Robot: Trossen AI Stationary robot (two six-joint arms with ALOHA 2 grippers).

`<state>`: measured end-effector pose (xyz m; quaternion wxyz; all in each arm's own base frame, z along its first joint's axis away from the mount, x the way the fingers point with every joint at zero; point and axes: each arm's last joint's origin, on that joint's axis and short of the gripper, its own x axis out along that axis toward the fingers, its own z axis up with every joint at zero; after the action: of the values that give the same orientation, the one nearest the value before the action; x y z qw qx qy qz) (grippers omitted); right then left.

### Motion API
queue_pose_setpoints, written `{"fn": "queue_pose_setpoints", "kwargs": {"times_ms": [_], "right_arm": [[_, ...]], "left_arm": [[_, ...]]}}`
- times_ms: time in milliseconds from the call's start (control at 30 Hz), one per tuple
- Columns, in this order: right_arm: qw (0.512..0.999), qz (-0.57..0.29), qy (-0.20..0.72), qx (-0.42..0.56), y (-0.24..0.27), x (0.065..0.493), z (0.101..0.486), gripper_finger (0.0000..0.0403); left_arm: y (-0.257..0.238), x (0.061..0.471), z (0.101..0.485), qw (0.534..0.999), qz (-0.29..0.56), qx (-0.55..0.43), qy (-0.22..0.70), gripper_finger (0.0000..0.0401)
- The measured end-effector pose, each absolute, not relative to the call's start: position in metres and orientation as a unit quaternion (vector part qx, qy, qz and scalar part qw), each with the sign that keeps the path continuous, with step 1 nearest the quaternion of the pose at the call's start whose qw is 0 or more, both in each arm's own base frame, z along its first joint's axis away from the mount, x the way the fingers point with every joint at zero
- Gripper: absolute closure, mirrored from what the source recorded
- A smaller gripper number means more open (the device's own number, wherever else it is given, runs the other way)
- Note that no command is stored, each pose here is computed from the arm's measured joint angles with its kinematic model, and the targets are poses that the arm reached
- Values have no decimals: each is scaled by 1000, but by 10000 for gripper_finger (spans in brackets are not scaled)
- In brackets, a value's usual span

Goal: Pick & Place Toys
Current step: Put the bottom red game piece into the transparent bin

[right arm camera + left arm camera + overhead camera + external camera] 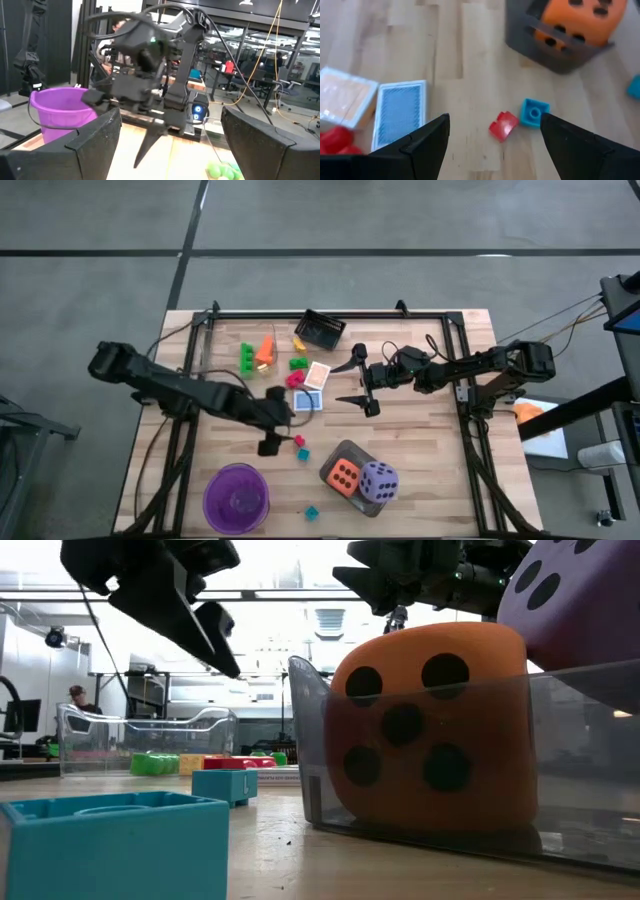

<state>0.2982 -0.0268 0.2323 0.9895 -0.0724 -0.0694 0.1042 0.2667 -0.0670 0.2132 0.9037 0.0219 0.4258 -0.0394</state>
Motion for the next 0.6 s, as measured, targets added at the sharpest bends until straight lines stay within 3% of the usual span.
{"fn": "queue_pose_setpoints", "kwargs": {"times_ms": [600], "right_arm": [[990,106,-61,-72,-27,298,231,64]], "left_arm": [[-87,310,165,832,-107,114,533,89]]}}
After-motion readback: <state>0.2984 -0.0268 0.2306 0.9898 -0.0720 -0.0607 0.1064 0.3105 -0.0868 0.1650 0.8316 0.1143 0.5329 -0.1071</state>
